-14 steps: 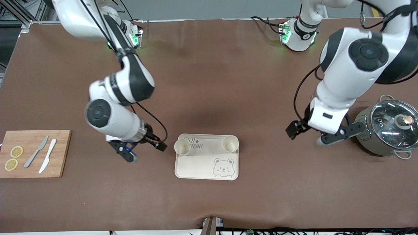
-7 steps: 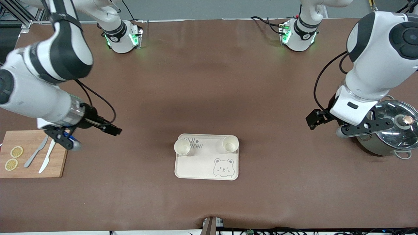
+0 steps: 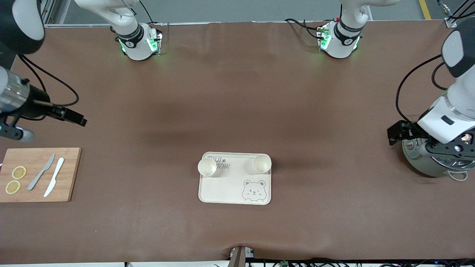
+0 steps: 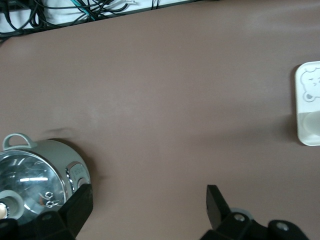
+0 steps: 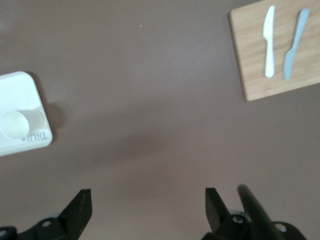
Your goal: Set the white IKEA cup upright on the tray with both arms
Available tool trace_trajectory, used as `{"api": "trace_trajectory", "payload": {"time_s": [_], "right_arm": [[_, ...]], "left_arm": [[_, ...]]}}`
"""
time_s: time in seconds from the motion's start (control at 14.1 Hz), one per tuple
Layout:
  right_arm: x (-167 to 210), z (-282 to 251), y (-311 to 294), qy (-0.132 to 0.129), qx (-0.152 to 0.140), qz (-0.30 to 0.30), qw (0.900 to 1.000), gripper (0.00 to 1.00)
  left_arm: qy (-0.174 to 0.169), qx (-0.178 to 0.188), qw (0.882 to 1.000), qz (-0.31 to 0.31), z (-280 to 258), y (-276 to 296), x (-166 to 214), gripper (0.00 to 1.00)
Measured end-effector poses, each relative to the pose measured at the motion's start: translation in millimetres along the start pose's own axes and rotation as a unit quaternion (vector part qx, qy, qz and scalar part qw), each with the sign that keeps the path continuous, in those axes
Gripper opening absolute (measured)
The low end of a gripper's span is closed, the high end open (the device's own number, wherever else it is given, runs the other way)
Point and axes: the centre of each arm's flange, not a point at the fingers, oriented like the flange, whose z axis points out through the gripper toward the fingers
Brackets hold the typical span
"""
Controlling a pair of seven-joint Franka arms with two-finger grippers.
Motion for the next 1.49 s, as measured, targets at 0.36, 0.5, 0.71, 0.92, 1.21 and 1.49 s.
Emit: {"api": "trace_trajectory", "payload": {"time_s": [0.36, 0.5, 0.71, 0.92, 1.21, 1.49], "right_arm": [[-37, -49, 31, 0.016, -0.004, -0.074, 0.997, 1.00], [-45, -58, 42, 0.022, -0.004, -0.097, 0.995, 1.00], [-44, -61, 62, 0.026, -0.004, -0.125, 0.992, 1.00], [-42, -63, 69, 0.032, -0.004, -0.127, 0.991, 1.00], [-46, -61, 60, 0.019, -0.005, -0.135, 0.991, 1.00], [-46, -61, 63, 0.017, -0.023, -0.134, 0.991, 1.00]], "left_arm": [[-0.022, -0.042, 0.998, -0.034, -6, -34, -12, 1.00], [-0.023, -0.040, 0.999, -0.025, -12, -24, -15, 1.00], [-0.030, -0.041, 0.999, -0.017, -14, -15, -17, 1.00], [-0.038, -0.042, 0.998, -0.016, -13, -13, -19, 1.00], [-0.045, -0.043, 0.998, -0.012, -12, -8, -20, 1.00], [-0.036, -0.037, 0.999, 0.006, -27, 14, -24, 1.00]]}}
